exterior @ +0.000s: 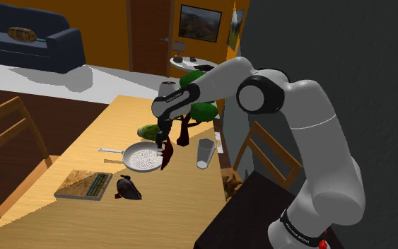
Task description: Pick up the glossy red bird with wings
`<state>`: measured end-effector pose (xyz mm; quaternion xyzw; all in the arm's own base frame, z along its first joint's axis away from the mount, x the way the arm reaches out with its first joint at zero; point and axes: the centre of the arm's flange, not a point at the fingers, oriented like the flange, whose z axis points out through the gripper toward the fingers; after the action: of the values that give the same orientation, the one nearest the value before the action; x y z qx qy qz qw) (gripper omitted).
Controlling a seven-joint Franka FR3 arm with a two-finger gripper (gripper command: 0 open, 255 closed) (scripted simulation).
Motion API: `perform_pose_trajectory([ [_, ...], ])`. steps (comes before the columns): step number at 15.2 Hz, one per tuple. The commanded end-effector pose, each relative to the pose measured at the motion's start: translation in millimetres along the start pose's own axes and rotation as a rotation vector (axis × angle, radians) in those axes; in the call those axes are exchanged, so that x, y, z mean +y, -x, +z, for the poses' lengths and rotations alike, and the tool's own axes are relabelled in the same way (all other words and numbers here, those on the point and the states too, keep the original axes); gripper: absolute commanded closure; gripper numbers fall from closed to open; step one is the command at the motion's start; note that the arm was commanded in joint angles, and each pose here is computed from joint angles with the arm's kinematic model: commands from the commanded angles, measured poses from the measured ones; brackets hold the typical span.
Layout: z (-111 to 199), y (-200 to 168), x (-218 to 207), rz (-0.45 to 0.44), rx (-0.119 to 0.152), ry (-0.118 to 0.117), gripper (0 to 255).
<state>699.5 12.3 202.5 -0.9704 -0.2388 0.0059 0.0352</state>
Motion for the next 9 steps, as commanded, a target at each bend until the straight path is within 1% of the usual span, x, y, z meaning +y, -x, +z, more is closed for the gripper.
perform_pose_trajectory([
  [1,21.5,-15.2,6.3,-0.019,-0.007,-0.006,0],
  [3,42.2,-31.6,10.3,-0.037,-0.015,-0.012,0],
  [9,73.8,-31.4,12.5,-0.037,-0.015,-0.012,0],
])
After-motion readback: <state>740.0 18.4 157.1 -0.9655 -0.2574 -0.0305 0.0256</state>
